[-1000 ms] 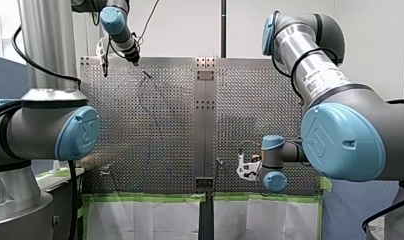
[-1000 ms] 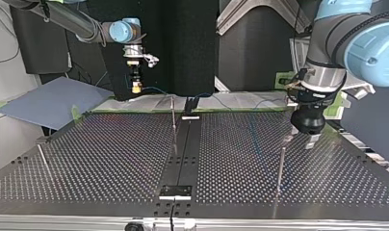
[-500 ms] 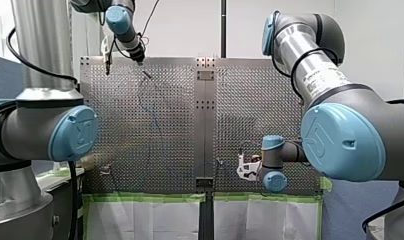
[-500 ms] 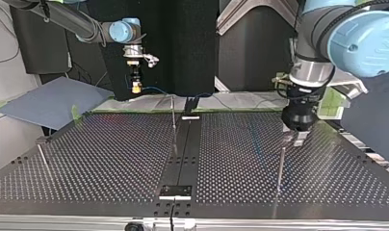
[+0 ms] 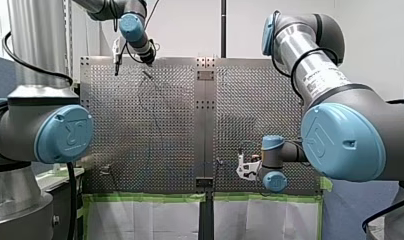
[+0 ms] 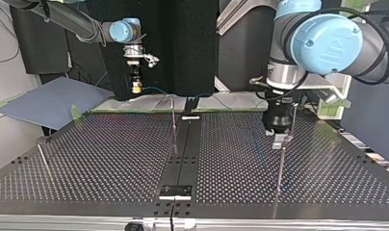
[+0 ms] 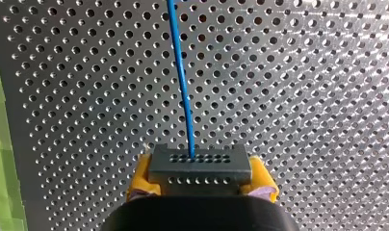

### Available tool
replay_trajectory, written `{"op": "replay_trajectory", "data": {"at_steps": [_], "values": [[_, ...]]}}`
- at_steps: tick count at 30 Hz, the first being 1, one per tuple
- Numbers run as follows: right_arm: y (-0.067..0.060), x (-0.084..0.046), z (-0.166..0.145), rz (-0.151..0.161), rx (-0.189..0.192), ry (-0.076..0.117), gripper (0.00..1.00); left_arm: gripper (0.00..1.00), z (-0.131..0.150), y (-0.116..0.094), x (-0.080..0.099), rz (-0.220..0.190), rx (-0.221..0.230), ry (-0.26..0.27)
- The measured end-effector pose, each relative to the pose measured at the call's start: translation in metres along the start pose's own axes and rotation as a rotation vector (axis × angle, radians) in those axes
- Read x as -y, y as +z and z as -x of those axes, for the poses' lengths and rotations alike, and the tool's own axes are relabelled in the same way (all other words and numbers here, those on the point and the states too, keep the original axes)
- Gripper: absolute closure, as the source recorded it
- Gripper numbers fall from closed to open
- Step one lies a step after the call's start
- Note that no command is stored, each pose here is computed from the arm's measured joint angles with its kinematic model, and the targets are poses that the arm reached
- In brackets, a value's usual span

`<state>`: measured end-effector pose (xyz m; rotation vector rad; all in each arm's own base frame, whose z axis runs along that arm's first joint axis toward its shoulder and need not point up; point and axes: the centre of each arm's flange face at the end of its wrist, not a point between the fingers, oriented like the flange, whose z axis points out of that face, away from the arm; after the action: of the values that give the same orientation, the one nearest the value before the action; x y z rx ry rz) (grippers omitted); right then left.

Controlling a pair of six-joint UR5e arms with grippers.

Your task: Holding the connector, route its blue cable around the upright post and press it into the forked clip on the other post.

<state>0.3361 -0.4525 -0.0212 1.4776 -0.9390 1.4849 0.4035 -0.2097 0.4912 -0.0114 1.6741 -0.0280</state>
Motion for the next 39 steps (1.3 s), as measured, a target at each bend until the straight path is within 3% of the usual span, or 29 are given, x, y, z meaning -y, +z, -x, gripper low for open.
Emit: {"op": "replay_trajectory", "data": {"at_steps": [17,26,32,39], "values": [[0.000,0.001,0.000,-0.008,-0.004,0.008,1.00,0.00,-0.073,0.023,0.057,0.000,-0.035,0.171],[0.000,0.001,0.000,-0.009,-0.005,0.009,1.00,0.00,-0.079,0.012,0.090,-0.004,0.019,0.246],[0.000,0.001,0.000,-0.009,-0.004,0.009,1.00,0.00,-0.082,0.011,0.093,0.040,0.027,0.300],[0.000,0.001,0.000,-0.009,-0.004,0.009,1.00,0.00,-0.108,0.029,0.090,0.111,-0.025,0.392]]}}
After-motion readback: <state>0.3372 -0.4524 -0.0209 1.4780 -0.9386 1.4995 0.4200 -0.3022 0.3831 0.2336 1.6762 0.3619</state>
